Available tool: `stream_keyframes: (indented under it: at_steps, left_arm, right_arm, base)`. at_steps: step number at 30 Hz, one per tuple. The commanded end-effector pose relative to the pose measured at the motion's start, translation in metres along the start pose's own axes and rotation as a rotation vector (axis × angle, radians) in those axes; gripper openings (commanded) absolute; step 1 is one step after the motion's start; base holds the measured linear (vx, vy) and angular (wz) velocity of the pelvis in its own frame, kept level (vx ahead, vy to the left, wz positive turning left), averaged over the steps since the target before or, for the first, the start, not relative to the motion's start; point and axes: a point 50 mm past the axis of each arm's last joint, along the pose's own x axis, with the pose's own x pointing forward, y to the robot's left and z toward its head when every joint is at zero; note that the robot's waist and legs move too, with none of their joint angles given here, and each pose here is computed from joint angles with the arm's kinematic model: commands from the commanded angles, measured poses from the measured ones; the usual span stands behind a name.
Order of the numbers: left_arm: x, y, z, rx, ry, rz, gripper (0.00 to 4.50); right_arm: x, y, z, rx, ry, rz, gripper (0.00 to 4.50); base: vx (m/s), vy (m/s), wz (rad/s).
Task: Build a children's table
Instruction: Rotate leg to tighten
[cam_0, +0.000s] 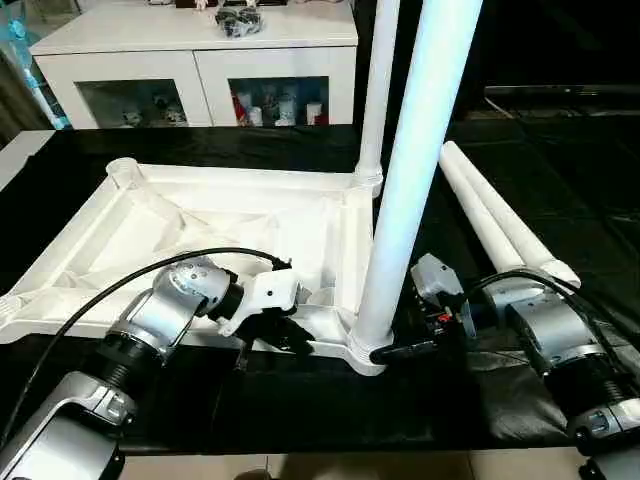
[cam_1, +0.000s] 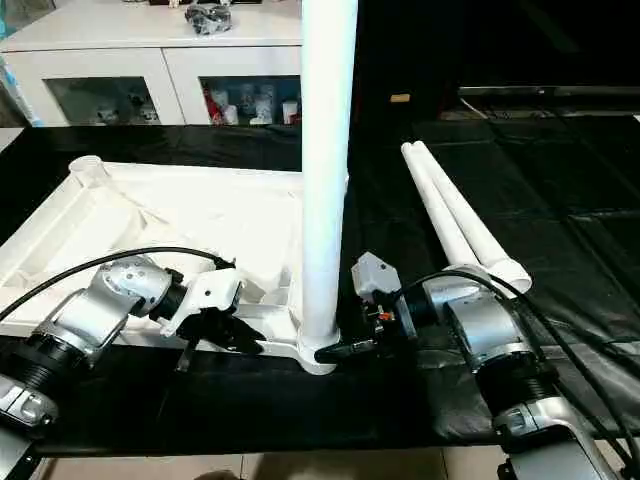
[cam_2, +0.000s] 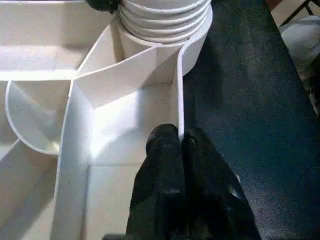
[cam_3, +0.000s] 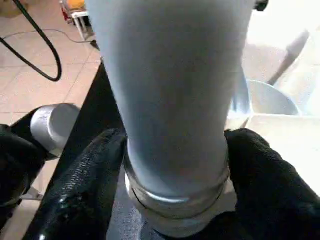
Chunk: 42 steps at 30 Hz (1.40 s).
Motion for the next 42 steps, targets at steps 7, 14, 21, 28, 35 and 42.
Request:
stream_keyframes:
  at_steps: [7, 14, 21, 28, 35, 42]
  left_arm:
    - [0.003, 0.000, 0.009, 0.037, -0.017, -0.017, 0.00]
    - [0.009, 0.013, 0.016, -0.080, -0.114, 0.155, 0.00]
    - [0.021, 0.030, 0.035, -0.207, -0.200, 0.413, 0.00]
    - [0.033, 0.047, 0.055, -0.366, -0.261, 0.645, 0.00]
    - [0.034, 0.047, 0.058, -0.346, -0.240, 0.667, 0.00]
    - [0.028, 0.040, 0.047, -0.306, -0.201, 0.625, 0.00]
  right_arm:
    - [0.004, 0.001, 0.004, -0.007, -0.021, 0.018, 2.70]
    - [0.018, 0.002, -0.001, 0.075, -0.106, -0.145, 2.67]
    - [0.063, -0.014, -0.002, 0.249, -0.194, -0.507, 2.67]
    - [0.090, -0.034, 0.008, 0.377, -0.199, -0.738, 2.66]
    - [0.086, -0.035, 0.012, 0.363, -0.230, -0.767, 3.01]
    - [0.061, -0.031, 0.004, 0.294, -0.232, -0.763, 3.77]
  base:
    - [0.000, 0.000, 0.00]
    - [0.000, 0.000, 0.00]
    - [0.000, 0.000, 0.00]
    - [0.000, 0.000, 0.00]
    - [0.000, 0.000, 0.00]
    - [0.000, 0.000, 0.00]
